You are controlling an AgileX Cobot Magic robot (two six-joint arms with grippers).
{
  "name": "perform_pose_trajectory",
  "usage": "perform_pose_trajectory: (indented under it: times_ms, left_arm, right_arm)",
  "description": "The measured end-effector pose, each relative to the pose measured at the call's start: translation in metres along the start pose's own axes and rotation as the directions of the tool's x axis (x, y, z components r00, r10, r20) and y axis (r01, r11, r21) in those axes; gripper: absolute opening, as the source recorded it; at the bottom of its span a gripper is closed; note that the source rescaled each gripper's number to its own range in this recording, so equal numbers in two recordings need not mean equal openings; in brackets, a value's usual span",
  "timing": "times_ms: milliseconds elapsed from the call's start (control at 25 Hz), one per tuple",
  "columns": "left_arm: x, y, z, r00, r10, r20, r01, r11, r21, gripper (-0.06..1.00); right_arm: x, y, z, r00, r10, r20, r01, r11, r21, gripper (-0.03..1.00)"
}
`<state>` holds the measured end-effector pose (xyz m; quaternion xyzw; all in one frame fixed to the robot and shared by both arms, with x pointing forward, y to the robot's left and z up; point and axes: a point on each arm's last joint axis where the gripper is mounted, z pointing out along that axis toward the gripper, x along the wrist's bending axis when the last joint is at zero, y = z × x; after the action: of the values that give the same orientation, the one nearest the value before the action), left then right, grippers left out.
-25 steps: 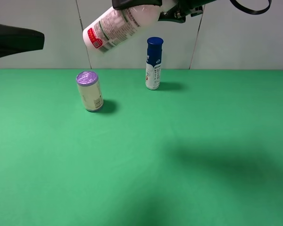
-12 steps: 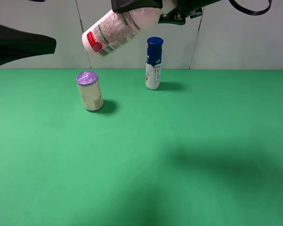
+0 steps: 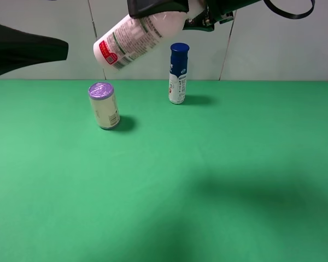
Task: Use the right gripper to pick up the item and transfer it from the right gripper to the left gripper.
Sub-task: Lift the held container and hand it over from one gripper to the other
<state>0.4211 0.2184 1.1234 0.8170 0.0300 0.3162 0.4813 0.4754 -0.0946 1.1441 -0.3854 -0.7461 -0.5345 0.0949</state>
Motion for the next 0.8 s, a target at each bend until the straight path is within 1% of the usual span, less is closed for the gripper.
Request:
perform_pose_trajectory:
  times_ms: [200,400,640,760,800]
  left_arm:
    - [0.000,0.000,0.000,1.000,-0.005,-0.003,0.005,1.000,-0.005,0.53]
    - [0.001,0.000,0.001,1.000,-0.010,0.001,0.010,1.000,-0.005,0.53]
    - [0.002,-0.014,0.021,0.995,-0.061,0.082,0.060,0.998,0.014,0.53]
    - [-0.003,-0.016,0.036,0.991,-0.047,0.127,0.045,0.999,0.019,0.53]
    - [-0.003,-0.016,0.039,0.991,-0.046,0.128,0.044,0.999,0.023,0.53]
  right_arm:
    - [0.000,0.000,0.000,1.000,-0.004,0.003,0.004,1.000,0.003,0.05]
    - [-0.004,-0.003,0.000,0.998,-0.039,0.047,0.037,0.999,0.032,0.05]
    - [-0.009,-0.006,0.000,0.994,-0.061,0.094,0.055,0.996,0.067,0.05]
    - [-0.016,-0.008,0.005,0.992,-0.058,0.116,0.048,0.995,0.088,0.05]
    - [-0.018,-0.010,0.006,0.991,-0.057,0.122,0.045,0.994,0.097,0.05]
